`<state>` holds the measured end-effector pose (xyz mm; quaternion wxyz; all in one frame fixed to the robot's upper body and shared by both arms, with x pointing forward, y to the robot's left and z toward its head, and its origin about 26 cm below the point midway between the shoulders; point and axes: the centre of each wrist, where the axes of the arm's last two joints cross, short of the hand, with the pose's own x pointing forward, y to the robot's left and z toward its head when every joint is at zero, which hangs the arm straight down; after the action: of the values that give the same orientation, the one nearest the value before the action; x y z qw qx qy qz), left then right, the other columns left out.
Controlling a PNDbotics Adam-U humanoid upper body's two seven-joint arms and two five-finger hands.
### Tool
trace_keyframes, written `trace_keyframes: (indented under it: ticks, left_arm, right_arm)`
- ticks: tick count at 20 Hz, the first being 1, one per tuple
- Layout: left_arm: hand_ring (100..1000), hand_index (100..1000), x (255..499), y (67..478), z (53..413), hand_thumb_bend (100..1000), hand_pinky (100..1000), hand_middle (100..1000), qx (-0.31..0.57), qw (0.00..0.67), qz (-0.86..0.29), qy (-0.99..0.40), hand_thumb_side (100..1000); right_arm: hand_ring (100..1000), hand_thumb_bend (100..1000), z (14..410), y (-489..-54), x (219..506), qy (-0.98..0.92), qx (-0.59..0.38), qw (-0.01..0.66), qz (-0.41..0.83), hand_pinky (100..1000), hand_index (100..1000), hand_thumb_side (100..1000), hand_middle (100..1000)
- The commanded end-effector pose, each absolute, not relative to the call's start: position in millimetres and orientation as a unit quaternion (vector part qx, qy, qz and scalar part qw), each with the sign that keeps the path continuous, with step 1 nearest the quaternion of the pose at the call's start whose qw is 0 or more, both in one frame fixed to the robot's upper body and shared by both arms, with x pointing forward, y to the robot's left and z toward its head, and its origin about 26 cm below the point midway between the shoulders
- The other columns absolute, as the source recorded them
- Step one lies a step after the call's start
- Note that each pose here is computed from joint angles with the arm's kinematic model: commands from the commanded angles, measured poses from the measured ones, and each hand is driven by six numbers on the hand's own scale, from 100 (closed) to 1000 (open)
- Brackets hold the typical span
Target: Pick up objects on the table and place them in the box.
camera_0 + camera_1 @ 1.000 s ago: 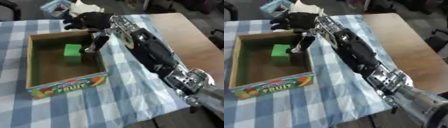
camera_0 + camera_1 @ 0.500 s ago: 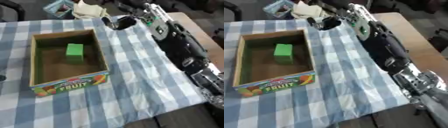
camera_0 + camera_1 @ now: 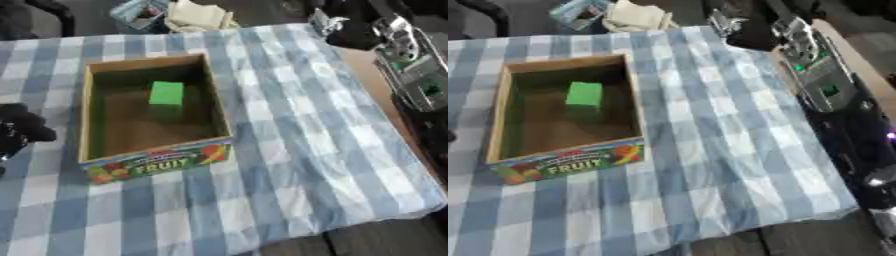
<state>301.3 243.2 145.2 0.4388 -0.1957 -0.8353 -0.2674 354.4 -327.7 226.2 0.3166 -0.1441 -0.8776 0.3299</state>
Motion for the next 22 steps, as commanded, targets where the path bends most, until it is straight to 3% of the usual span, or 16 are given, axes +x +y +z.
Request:
trace_keyframes:
  ticks: [1,6,22]
  left_arm:
    - [708,818,301,247,148,100,762,686,-0.180,0.435,-0.273,-0.839,700]
    - [720,820,301,247,144,100,768,700,-0.172,0.440,-0.277,-0.837,717]
    - [722,824,301,248,137,100,773,700,-0.152,0.447,-0.284,-0.834,739]
  right_arm:
    - [665,100,233,-322,342,-0.887,-0.141,0.301,0.321,665,1000,547,760]
    - [662,100,215,-316,334,-0.887,-0.132,0.313,0.313,661,1000,604,756]
    - [657,100,198,-307,331,-0.882,-0.117,0.321,0.325,656,1000,594,747]
